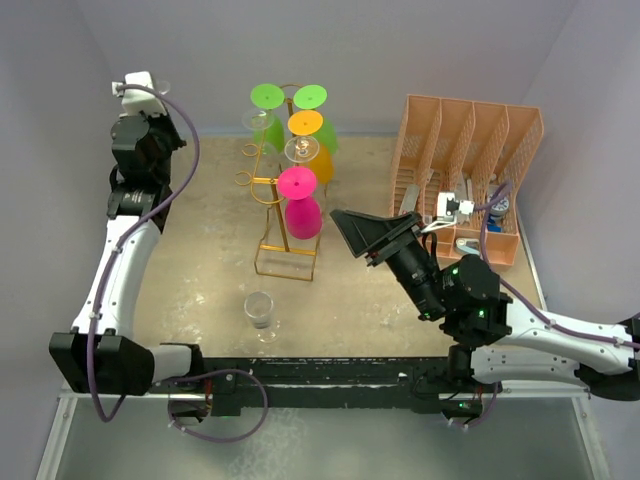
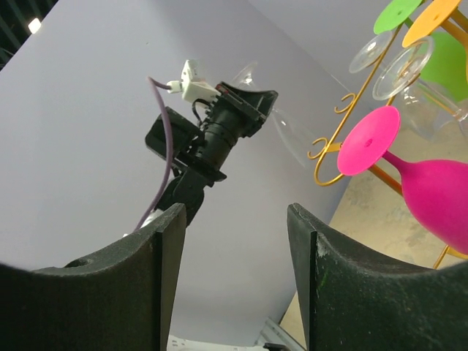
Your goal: Place the wine glass upside down on the wine glass rack
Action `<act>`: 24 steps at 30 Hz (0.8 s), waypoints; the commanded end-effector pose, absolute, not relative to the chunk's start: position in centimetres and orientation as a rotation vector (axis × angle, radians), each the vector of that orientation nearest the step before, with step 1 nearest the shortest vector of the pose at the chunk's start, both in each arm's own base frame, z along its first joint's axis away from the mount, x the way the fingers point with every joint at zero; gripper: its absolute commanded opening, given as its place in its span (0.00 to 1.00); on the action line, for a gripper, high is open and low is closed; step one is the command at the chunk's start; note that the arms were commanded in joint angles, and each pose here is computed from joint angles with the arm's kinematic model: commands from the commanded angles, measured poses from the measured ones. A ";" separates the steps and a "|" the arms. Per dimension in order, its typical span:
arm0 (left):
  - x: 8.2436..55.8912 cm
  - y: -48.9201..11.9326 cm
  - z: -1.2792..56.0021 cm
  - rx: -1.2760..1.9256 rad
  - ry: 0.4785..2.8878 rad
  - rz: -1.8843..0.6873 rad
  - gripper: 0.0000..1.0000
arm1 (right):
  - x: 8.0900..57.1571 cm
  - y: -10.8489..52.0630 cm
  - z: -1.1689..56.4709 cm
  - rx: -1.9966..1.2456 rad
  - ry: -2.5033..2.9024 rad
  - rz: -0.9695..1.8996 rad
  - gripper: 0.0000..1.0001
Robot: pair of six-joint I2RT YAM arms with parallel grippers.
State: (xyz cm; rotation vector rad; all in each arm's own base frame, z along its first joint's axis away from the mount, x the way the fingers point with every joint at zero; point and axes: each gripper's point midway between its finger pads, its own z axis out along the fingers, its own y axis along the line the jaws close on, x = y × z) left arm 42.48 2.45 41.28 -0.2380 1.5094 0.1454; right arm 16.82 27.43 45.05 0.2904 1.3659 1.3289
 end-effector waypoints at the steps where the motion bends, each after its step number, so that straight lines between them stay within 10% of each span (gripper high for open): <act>1: 43.6 -3.1 41.6 0.074 1.451 -0.184 0.00 | 16.7 26.4 45.8 0.331 1.341 1.360 0.59; 24: 39.6 -10.5 34.7 0.630 1.233 -0.422 0.00 | 15.7 26.9 46.2 0.249 1.320 1.395 0.58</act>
